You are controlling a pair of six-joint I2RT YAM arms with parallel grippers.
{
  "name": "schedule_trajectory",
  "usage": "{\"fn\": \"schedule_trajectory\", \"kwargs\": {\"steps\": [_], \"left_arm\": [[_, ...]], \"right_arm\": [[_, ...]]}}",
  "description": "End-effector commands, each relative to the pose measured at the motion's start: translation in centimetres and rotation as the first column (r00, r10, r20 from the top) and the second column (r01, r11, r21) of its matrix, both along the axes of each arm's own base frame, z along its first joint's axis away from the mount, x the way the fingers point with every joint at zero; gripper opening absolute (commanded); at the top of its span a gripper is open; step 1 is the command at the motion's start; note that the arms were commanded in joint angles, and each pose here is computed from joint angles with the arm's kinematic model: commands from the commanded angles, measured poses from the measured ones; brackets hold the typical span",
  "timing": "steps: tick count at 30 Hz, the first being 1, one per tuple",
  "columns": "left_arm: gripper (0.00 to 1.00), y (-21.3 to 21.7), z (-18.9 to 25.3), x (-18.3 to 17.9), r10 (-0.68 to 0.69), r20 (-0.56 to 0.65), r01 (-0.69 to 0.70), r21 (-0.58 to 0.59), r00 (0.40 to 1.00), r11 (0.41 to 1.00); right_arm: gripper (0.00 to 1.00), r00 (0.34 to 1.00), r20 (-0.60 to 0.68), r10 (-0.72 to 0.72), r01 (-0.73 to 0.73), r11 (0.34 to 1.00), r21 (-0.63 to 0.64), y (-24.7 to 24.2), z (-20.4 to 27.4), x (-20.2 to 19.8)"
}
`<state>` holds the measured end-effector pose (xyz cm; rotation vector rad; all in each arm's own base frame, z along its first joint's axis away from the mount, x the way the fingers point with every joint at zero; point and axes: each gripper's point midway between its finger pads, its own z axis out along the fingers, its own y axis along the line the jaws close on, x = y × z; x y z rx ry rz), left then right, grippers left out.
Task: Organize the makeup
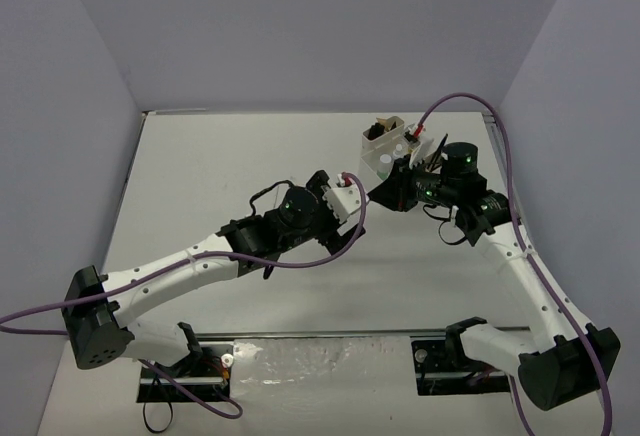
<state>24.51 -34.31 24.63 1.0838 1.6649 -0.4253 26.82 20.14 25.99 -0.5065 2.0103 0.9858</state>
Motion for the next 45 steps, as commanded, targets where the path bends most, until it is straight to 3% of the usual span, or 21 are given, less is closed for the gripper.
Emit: {"fn": "schedule_trajectory", "kwargs": {"steps": [1, 4, 9, 15, 23, 30, 37, 42, 45], "left_arm": [[0.97, 2.3, 3.2, 1.7, 0.172, 0.021, -0.169, -0.11, 0.985, 0.979], [0.97, 4.7, 1.8, 2.7, 0.286, -0.071, -0.292, -0.105, 0.956, 0.951], [0.97, 10.8, -1.4, 4.0, 0.483, -0.252, -0.51, -0.05, 0.838, 0.859], [0.97, 16.0, -4.4, 2.9, 0.598, -0.341, -0.626, 0.036, 0.725, 0.779], [0.97, 19.0, -5.6, 1.7, 0.649, -0.38, -0.687, 0.048, 0.659, 0.725], [0.97, 19.1, -6.3, 1.8, 0.652, -0.408, -0.694, 0.06, 0.639, 0.718], [0.97, 19.0, -6.7, 2.3, 0.658, -0.437, -0.703, 0.075, 0.614, 0.707], [0.97, 18.9, -7.6, 3.0, 0.664, -0.468, -0.716, 0.089, 0.583, 0.692], [0.97, 18.7, -8.3, 3.7, 0.667, -0.494, -0.723, 0.106, 0.558, 0.683]], "right_arm": [[0.0, 0.958, 0.149, -0.245, 0.263, 0.958, -0.117, -3.5, 2.5, 4.4], [0.0, 0.894, 0.197, -0.401, 0.437, 0.878, -0.196, -6.6, 2.4, 6.4], [0.0, 0.765, 0.273, -0.584, 0.644, 0.705, -0.296, -11.3, 2.2, 9.2], [0.0, 0.726, 0.247, -0.642, 0.685, 0.645, -0.338, -13.7, 0.7, 11.5], [0.0, 0.702, 0.22, -0.678, 0.703, 0.61, -0.364, -15.7, -1.5, 13.7], [0.0, 0.743, 0.143, -0.654, 0.651, 0.656, -0.381, -14.8, -4.6, 14.9], [0.02, 0.747, 0.089, -0.659, 0.626, 0.652, -0.428, -14.8, -7.8, 15.7], [0.18, 0.732, 0.108, -0.673, 0.645, 0.633, -0.428, -15.2, -7.3, 16.1], [0.39, 0.727, 0.133, -0.673, 0.661, 0.634, -0.402, -15.2, -5.7, 16.2]]}}
